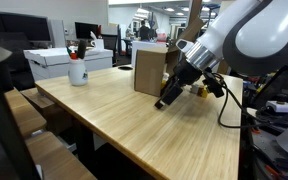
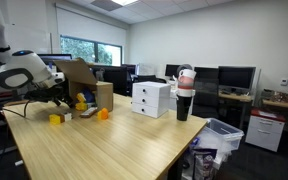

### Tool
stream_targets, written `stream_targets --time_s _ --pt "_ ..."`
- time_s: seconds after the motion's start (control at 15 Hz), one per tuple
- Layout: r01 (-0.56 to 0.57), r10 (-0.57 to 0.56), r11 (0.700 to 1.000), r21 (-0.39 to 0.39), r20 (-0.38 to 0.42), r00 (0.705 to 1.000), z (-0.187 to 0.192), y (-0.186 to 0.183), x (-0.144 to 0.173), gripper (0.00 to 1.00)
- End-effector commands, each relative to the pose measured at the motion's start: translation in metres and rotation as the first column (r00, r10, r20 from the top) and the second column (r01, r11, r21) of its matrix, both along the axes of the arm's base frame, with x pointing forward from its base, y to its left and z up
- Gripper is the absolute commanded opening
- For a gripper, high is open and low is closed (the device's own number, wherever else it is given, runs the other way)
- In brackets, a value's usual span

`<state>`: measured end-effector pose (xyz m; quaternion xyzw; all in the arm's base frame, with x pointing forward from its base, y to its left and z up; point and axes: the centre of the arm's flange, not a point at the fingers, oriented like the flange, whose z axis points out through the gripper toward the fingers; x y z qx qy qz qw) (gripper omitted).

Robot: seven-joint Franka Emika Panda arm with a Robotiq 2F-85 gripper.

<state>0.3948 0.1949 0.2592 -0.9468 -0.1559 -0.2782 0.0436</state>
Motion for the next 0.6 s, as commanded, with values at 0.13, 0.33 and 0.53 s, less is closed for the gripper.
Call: stream_targets --time_s 0.13,0.33,0.53 --pt "-0.061 0.057 0.998 -0.033 -0.1 0.993 0.021 0.016 0.005 1.0" --pt "-0.04 0.033 0.998 -0.057 -0.117 0.993 0.03 0.011 0.012 1.0" --pt "-0.032 0.025 0.998 -0.058 -0.108 0.994 0.041 0.007 0.015 1.0"
